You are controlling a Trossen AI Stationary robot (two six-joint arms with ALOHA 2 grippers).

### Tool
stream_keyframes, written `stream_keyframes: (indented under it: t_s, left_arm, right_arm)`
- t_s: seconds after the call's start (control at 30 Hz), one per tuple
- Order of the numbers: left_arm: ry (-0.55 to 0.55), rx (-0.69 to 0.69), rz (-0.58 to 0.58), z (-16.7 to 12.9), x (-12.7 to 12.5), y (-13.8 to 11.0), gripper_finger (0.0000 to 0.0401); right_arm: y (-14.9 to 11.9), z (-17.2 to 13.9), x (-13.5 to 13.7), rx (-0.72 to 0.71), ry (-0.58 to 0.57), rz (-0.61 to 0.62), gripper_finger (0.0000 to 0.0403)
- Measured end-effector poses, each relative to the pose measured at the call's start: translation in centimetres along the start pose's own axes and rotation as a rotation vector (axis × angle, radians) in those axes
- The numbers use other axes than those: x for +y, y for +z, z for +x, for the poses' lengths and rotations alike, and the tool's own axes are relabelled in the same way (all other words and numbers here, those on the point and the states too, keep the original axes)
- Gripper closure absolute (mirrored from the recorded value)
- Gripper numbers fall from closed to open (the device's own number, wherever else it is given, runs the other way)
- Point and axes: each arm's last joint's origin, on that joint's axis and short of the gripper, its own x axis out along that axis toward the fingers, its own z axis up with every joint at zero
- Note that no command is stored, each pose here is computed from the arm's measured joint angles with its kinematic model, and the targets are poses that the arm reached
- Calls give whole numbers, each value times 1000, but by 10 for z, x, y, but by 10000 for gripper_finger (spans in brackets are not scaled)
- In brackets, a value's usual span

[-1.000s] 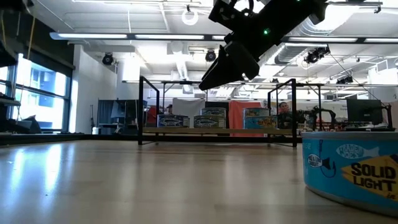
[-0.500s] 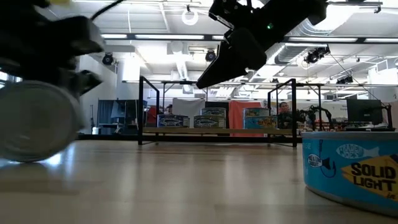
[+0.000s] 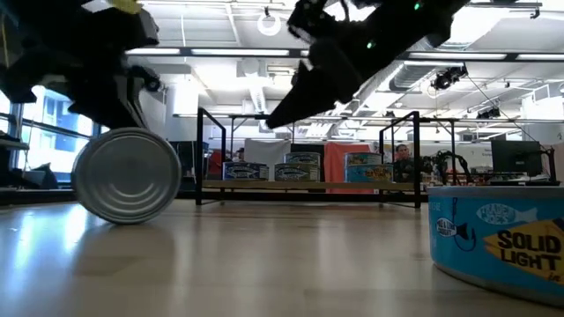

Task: Stack canned seafood by type on shelf
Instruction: Stack the left blue tuna can on top of the top blue tuna can on the shelf

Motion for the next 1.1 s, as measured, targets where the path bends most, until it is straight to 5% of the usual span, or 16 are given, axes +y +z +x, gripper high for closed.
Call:
stream_keyframes:
  t_s: [0.13, 0.3, 0.47, 0.77, 1.1]
  left_arm:
    - [82, -49, -63, -22, 4, 8, 401]
    - [-27, -114, -266, -32, 0, 14, 392]
    - [-158, -64, -242, -31, -12, 11, 330]
    - [-130, -90, -260, 7, -34, -8, 190]
    - [-39, -220, -242, 45, -38, 5, 170]
  right_arm:
    - [-5, 18, 2, -44, 80, 20, 167]
    - [-11, 41, 3, -136, 195, 29, 167]
    - [-15, 49, -2, -146, 190, 18, 167]
    - [-16, 49, -2, -139, 190, 3, 167]
    - [-13, 48, -2, -162, 190, 27, 167]
